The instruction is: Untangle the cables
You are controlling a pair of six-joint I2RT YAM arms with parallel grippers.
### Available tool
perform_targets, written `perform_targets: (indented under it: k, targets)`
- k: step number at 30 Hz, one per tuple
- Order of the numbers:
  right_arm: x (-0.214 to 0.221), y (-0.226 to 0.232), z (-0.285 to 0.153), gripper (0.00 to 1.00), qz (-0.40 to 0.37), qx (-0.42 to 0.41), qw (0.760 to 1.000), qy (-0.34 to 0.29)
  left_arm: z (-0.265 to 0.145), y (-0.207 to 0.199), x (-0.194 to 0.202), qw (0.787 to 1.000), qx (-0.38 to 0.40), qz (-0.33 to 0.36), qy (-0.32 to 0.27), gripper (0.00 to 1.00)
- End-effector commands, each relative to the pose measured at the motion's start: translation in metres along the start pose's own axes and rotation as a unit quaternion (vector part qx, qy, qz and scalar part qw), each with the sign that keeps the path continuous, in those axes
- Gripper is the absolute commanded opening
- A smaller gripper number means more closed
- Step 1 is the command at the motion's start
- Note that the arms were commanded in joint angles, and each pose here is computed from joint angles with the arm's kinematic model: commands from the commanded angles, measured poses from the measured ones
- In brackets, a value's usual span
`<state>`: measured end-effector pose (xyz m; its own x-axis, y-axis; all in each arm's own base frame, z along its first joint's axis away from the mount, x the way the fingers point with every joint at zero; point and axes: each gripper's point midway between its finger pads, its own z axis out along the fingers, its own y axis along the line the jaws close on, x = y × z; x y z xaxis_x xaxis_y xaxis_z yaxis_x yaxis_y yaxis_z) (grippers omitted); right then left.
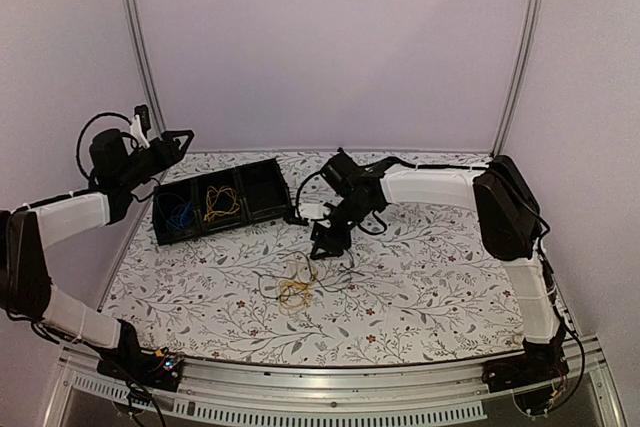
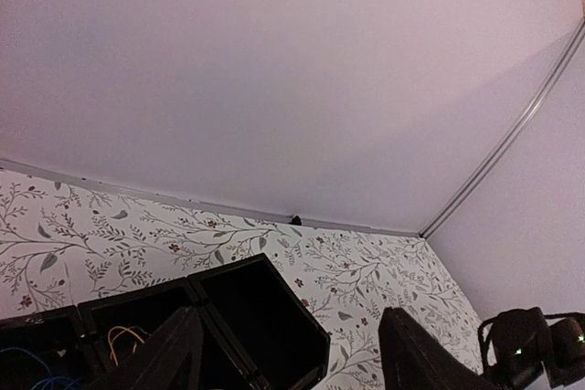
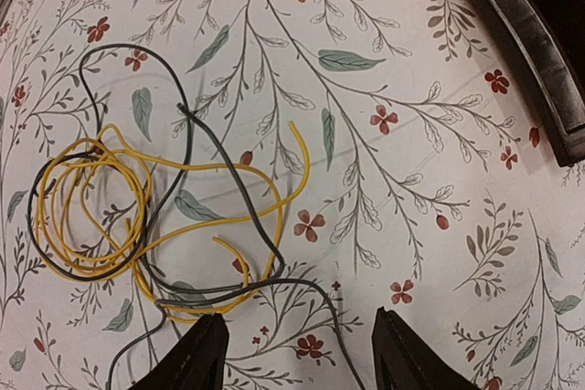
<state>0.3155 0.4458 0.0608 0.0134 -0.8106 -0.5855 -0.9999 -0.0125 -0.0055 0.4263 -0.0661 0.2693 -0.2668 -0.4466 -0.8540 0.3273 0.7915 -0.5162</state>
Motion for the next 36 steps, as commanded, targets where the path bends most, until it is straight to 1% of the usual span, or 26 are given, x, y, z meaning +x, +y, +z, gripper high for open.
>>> perform_targets:
  k: [1,4,8,13,17,20,24,27,30,36]
  targets:
    - [-0.008,-0.005,0.012,0.58,-0.006,-0.003,1.0,-0.015,0.002,-0.03,-0.009,0.998,0.07,-0.003,-0.005,0.66]
    - [-0.012,-0.004,0.02,0.59,-0.002,-0.015,1.0,-0.024,0.006,-0.031,-0.005,0.998,0.07,0.0,0.007,0.63]
    - [-0.017,0.004,0.029,0.59,0.007,-0.039,0.999,-0.033,0.012,-0.043,0.005,0.996,0.085,0.005,0.025,0.62]
    - [-0.011,0.01,0.034,0.59,0.0,-0.042,0.999,-0.007,0.015,-0.047,0.011,0.996,0.085,0.012,0.037,0.62]
    - [-0.002,0.015,0.021,0.59,-0.027,-0.04,0.999,0.019,0.015,-0.048,0.011,0.996,0.085,0.013,0.038,0.62]
    - [-0.009,0.015,0.005,0.59,-0.046,-0.029,0.998,0.018,0.014,-0.051,0.009,0.995,0.088,0.014,0.036,0.62]
    - [-0.032,0.009,-0.013,0.58,-0.052,-0.013,0.999,-0.01,0.014,-0.053,0.009,0.995,0.091,0.014,0.036,0.61]
    - [-0.048,0.006,-0.016,0.56,-0.044,-0.014,0.998,-0.031,0.014,-0.054,0.008,0.995,0.095,0.015,0.037,0.6]
    - [-0.052,0.001,-0.005,0.54,-0.033,-0.018,0.999,-0.033,0.013,-0.055,0.008,0.995,0.096,0.015,0.037,0.6]
    - [-0.043,0.002,0.019,0.52,-0.025,-0.026,0.999,-0.02,0.013,-0.055,0.008,0.995,0.097,0.015,0.037,0.59]
